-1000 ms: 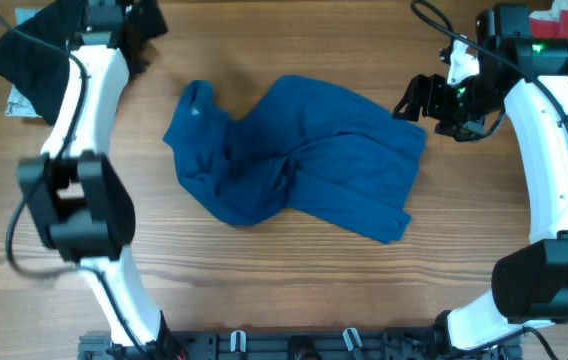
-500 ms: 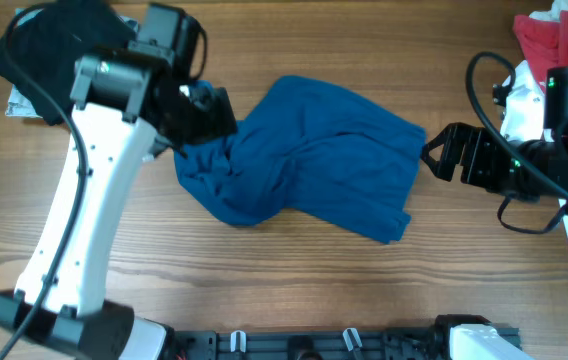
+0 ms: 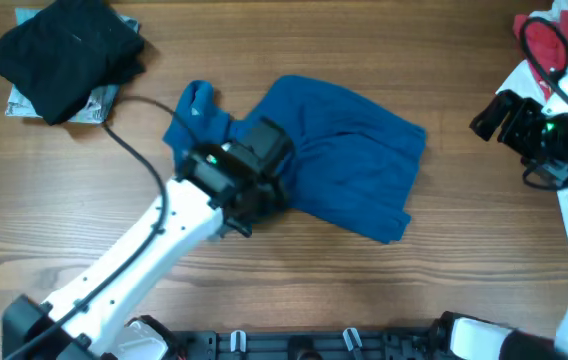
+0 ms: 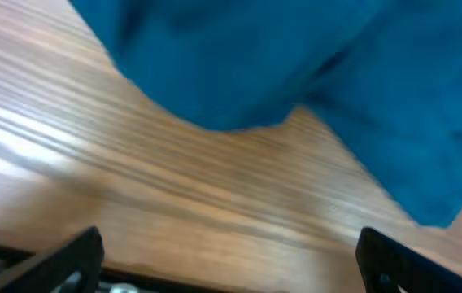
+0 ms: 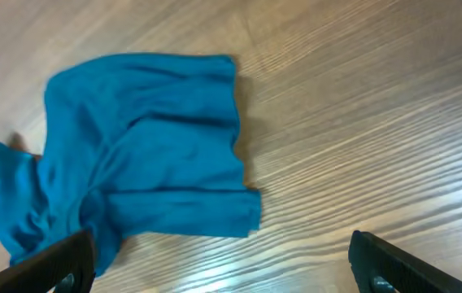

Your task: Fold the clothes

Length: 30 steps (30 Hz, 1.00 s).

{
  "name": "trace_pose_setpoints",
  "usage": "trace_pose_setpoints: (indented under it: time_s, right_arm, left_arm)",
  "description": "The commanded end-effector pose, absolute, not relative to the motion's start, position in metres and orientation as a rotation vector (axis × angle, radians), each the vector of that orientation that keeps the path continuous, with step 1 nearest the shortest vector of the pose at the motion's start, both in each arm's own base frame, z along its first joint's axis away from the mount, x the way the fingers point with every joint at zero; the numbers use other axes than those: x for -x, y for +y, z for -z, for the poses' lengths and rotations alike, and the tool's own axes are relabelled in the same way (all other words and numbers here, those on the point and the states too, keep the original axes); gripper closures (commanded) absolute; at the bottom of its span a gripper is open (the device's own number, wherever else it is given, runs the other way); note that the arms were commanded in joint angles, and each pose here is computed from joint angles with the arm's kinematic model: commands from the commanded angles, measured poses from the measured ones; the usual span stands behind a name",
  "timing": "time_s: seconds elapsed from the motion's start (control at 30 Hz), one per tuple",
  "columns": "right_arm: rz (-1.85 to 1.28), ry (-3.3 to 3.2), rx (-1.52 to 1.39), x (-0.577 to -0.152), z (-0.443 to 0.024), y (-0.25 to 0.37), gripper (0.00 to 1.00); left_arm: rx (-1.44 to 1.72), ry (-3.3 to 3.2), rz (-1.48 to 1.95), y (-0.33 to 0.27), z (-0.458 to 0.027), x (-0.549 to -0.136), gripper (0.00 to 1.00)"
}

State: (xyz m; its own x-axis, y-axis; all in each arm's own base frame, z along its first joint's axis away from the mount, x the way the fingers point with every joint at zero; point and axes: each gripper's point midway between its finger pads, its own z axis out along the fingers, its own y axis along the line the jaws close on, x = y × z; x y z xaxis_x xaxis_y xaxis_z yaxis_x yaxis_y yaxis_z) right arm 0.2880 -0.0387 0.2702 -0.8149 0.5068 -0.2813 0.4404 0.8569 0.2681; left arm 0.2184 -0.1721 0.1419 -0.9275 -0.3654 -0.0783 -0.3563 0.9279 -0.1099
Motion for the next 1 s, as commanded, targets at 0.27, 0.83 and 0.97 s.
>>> trace_pose_setpoints:
  time_s: [0.27, 0.83, 0.97]
  right_arm:
    - [-0.354, 2.714, -0.647, -0.308, -0.258, -0.033, 0.00]
    - [-0.362, 2.748, -0.646, -0.300, -0.255, -0.031, 0.00]
    - [-0.461, 2.829, -0.644, -0.288, -0.235, -0.017, 0.00]
  left_arm:
    - [0.548, 2.892, 0.189, -0.181, -0.061, -0.230, 0.04]
    - [0.602, 2.748, 0.150, -0.144, -0.064, -0.282, 0.87]
    - [0.709, 2.670, 0.257, -0.129, -0.090, -0.298, 0.96]
